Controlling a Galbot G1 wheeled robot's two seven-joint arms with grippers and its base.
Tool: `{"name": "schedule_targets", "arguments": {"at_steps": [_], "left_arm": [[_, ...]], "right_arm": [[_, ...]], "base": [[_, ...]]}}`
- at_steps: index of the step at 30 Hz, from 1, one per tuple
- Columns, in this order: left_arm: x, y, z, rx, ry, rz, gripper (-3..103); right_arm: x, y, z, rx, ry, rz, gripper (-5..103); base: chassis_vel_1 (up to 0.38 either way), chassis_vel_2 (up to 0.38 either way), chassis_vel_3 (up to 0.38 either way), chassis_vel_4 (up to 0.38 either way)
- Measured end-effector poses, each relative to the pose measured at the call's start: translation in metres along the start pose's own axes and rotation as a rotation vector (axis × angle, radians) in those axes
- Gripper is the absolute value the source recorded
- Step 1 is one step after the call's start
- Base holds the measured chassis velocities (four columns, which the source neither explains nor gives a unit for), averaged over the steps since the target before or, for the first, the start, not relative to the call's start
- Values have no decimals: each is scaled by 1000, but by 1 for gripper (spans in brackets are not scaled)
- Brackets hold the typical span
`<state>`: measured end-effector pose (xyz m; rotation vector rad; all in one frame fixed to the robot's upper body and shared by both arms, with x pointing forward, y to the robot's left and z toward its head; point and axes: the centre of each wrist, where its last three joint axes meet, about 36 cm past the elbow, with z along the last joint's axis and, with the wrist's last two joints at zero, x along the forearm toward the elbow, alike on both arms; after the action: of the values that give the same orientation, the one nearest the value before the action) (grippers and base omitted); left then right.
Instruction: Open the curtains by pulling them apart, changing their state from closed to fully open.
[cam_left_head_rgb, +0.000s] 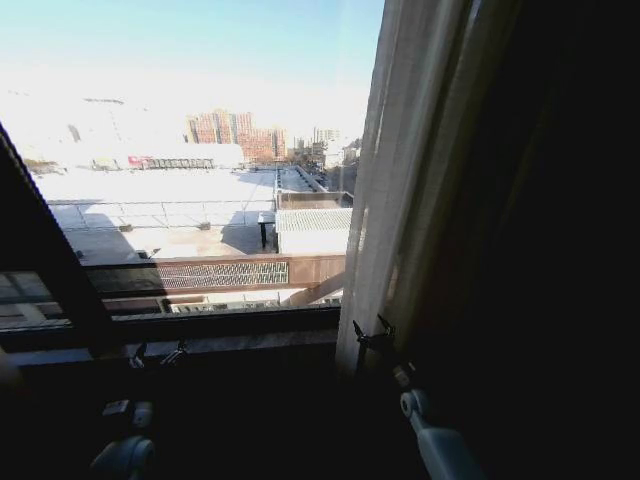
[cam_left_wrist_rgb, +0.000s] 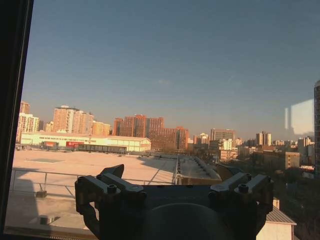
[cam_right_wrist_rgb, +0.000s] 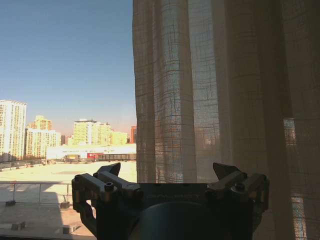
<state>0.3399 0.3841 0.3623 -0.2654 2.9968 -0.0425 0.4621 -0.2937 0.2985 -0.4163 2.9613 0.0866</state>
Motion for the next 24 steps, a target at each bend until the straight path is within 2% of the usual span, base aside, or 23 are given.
{"name": "schedule_targets", "arguments": {"at_steps": [7,12,24], "left_arm": [[0,0,0,0,0,0,100],[0,0,0,0,0,0,100],[0,0,0,0,0,0,100]], "right_arm": [[-5,2,0,14,-3,17,100],[-13,7,3,14,-24,32,100],[-55,24,11,39,33,31,100]], "base": [[-154,132,130,-132],[-16,21,10,-5],[0,0,0,0]]}}
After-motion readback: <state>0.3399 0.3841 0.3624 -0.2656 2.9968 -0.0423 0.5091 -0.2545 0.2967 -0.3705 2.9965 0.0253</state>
